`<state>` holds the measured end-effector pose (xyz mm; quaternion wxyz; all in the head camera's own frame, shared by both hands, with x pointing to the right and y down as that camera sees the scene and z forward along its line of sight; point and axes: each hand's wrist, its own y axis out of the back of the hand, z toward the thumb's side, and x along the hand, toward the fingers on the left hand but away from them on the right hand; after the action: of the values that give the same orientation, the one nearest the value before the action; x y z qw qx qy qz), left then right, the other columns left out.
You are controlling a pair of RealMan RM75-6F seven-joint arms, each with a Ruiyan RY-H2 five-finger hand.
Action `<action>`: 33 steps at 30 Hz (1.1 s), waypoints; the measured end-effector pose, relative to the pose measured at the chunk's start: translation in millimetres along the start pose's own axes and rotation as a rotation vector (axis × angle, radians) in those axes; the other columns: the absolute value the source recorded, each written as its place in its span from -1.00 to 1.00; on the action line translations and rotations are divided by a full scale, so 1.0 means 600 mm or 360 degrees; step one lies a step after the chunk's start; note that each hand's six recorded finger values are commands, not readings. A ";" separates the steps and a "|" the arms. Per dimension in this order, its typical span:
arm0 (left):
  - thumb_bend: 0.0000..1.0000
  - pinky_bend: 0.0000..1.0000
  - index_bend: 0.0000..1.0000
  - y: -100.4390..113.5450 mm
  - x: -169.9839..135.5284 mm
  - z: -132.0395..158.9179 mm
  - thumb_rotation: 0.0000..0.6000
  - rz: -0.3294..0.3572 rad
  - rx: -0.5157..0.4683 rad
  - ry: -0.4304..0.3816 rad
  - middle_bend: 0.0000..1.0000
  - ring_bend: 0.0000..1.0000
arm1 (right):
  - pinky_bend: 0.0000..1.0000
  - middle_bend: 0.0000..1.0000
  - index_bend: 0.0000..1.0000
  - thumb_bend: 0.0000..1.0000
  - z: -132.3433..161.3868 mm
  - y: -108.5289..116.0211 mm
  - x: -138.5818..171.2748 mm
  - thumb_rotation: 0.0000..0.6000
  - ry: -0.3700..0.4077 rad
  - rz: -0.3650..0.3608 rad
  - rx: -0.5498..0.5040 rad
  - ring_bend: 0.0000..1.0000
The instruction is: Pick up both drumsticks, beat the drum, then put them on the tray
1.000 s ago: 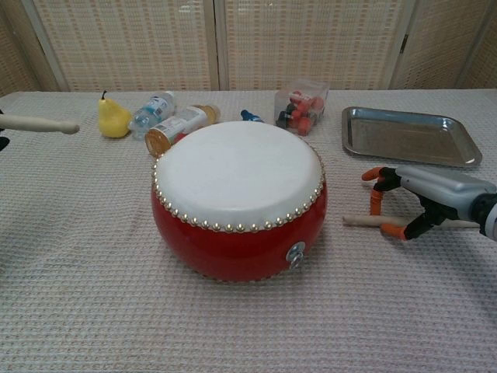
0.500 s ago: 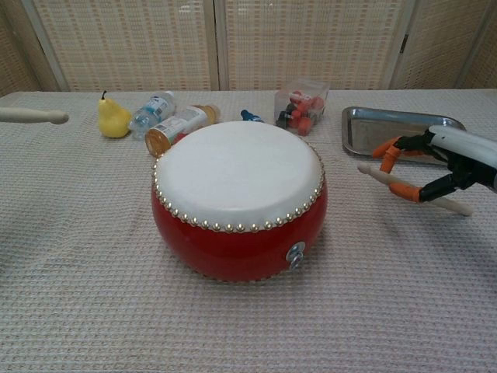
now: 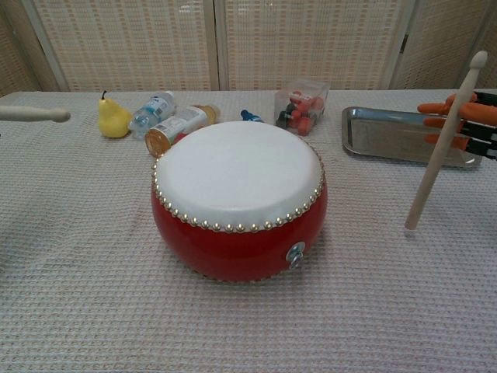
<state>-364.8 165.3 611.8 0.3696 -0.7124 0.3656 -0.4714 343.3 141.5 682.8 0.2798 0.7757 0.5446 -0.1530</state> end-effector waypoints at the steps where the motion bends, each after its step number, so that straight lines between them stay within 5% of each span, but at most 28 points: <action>1: 0.78 1.00 1.00 0.000 0.000 0.000 1.00 -0.0001 0.0000 0.0001 1.00 1.00 | -0.64 -0.48 0.24 -0.11 -0.001 0.006 0.001 1.00 -0.0002 0.0007 -0.0048 -0.70; 7: 0.78 1.00 1.00 -0.003 -0.001 0.000 1.00 -0.0014 0.0000 0.0002 1.00 1.00 | -0.60 -0.46 0.21 -0.11 -0.022 0.042 -0.003 1.00 -0.0064 0.0054 -0.0198 -0.66; 18: 0.78 1.00 1.00 -0.005 -0.002 -0.003 1.00 -0.0020 -0.0004 0.0006 1.00 1.00 | -0.52 -0.45 -0.07 -0.15 -0.037 0.051 -0.010 0.88 -0.0066 0.0146 -0.0387 -0.65; 24: 0.78 1.00 1.00 -0.006 -0.001 -0.001 1.00 -0.0023 0.0001 -0.0003 1.00 1.00 | -0.49 -0.46 -0.21 -0.43 -0.044 0.055 -0.011 0.60 -0.0060 0.0157 -0.0376 -0.65; 33: 0.78 1.00 1.00 -0.005 -0.002 0.001 1.00 -0.0025 0.0006 -0.0006 1.00 1.00 | -0.39 -0.43 -0.17 -0.46 -0.048 0.052 -0.002 0.58 -0.0052 0.0201 -0.0338 -0.60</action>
<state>-364.0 167.6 613.6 0.3677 -0.7156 0.3584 -0.4736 369.9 150.1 714.5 0.3782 0.7719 0.5032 -0.0892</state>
